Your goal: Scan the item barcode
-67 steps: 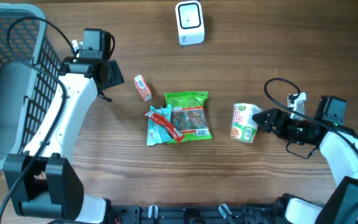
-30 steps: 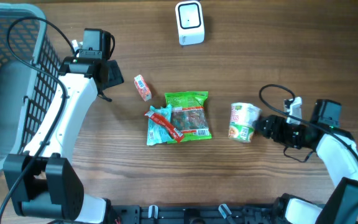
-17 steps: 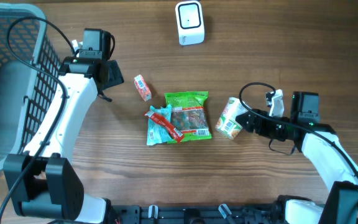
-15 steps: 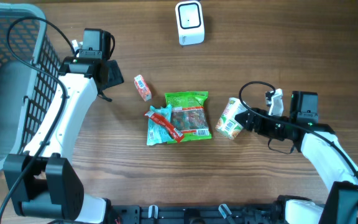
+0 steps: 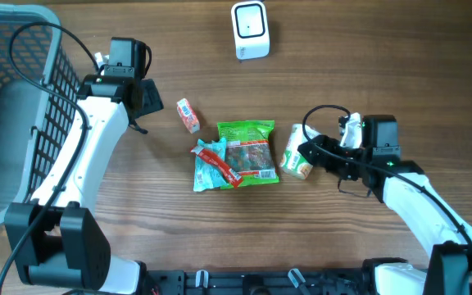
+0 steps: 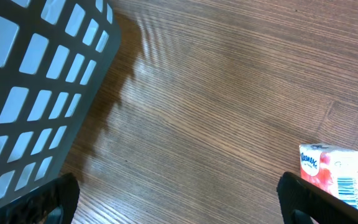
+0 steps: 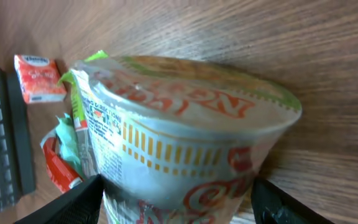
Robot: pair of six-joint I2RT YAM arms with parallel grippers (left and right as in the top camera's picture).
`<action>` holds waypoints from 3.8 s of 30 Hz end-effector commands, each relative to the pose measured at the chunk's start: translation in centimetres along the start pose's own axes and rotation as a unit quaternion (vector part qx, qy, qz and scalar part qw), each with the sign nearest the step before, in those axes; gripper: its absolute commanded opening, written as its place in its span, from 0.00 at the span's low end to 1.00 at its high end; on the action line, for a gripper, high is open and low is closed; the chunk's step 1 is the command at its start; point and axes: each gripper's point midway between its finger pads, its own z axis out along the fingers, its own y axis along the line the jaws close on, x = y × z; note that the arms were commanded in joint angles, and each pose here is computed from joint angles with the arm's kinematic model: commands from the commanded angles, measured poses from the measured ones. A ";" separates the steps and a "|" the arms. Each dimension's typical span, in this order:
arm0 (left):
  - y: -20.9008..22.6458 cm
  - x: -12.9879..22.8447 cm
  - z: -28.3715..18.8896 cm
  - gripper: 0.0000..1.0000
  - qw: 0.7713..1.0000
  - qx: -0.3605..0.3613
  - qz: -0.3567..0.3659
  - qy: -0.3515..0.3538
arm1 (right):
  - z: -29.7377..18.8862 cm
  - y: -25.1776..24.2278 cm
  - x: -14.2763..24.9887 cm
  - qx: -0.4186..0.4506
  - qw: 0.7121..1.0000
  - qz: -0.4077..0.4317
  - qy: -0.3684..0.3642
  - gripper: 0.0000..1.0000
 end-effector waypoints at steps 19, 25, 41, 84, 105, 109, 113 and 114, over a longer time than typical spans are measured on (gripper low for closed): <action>0.4 -0.2 -0.1 1.00 1.000 -0.006 0.004 -0.005 | 2.5 -0.6 -0.7 -0.010 1.000 0.027 -0.002 0.82; 0.4 -0.2 -0.1 1.00 1.000 -0.006 0.004 -0.005 | 3.5 -1.2 -0.7 -0.009 0.999 0.036 0.002 0.83; 0.4 -0.2 -0.1 1.00 1.000 -0.006 0.004 -0.005 | 1.4 4.6 -1.4 -0.138 0.989 -0.054 -0.002 0.68; 0.4 -0.2 -0.1 1.00 1.000 -0.006 0.004 -0.005 | -11.1 12.6 -13.9 -0.074 0.965 -0.208 -0.144 0.61; 0.4 -0.2 -0.1 1.00 1.000 -0.006 0.004 -0.004 | -4.1 23.8 -22.8 0.230 0.783 -0.486 -0.314 0.60; 0.4 -0.2 -0.1 1.00 1.000 -0.006 0.004 -0.005 | -0.1 24.0 -23.7 0.306 0.715 -0.533 -0.334 0.60; 0.4 -0.2 -0.1 1.00 1.000 -0.006 0.004 -0.005 | 4.2 25.1 -24.2 0.362 0.616 -0.601 -0.358 0.61; 0.4 -0.2 -0.1 1.00 1.000 -0.006 0.004 -0.005 | 5.6 25.4 -24.1 0.373 0.580 -0.631 -0.356 0.61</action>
